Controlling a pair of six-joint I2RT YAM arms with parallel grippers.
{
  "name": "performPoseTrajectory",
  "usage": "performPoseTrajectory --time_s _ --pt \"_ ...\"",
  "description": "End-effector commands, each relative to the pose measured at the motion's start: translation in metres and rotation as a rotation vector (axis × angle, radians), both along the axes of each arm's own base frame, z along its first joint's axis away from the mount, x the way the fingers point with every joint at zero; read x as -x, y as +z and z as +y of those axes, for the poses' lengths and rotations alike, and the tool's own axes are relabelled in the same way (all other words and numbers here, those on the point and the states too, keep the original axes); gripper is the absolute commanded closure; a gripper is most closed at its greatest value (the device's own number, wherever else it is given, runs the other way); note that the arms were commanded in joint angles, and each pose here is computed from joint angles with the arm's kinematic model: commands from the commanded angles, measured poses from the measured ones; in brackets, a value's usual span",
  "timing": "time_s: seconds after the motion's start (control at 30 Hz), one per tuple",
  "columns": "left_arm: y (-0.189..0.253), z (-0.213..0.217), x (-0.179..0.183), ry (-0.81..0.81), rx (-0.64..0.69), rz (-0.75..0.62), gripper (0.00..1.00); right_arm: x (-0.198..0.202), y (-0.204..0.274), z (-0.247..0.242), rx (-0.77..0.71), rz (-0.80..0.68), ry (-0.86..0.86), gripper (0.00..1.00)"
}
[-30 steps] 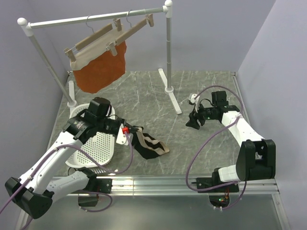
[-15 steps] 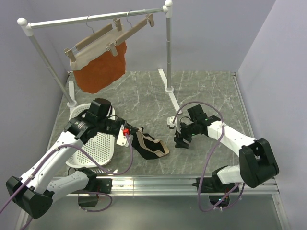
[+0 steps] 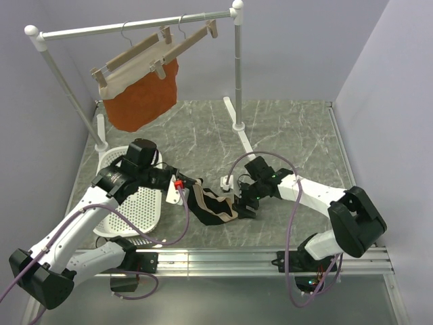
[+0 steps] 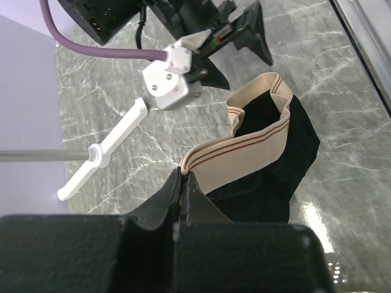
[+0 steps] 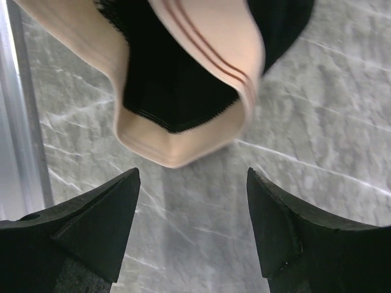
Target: Clip the underwear to the hanger
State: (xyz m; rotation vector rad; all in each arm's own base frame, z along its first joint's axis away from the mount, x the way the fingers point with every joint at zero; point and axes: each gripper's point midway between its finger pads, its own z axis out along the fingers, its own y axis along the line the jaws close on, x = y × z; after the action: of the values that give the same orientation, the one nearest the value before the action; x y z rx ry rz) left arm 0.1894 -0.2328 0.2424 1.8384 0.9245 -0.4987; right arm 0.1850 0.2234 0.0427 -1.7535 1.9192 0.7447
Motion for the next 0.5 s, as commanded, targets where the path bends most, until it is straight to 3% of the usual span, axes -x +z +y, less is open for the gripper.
performPoseTrajectory --time_s 0.0,0.47 --pt "0.0095 -0.0020 -0.0027 -0.003 0.037 -0.029 1.00 0.0077 -0.0023 0.0053 0.015 -0.001 0.014 0.22" --pt "0.0107 0.0032 -0.0122 0.029 0.062 -0.009 1.00 0.0073 -0.0106 0.0141 0.059 0.018 0.002 0.23"
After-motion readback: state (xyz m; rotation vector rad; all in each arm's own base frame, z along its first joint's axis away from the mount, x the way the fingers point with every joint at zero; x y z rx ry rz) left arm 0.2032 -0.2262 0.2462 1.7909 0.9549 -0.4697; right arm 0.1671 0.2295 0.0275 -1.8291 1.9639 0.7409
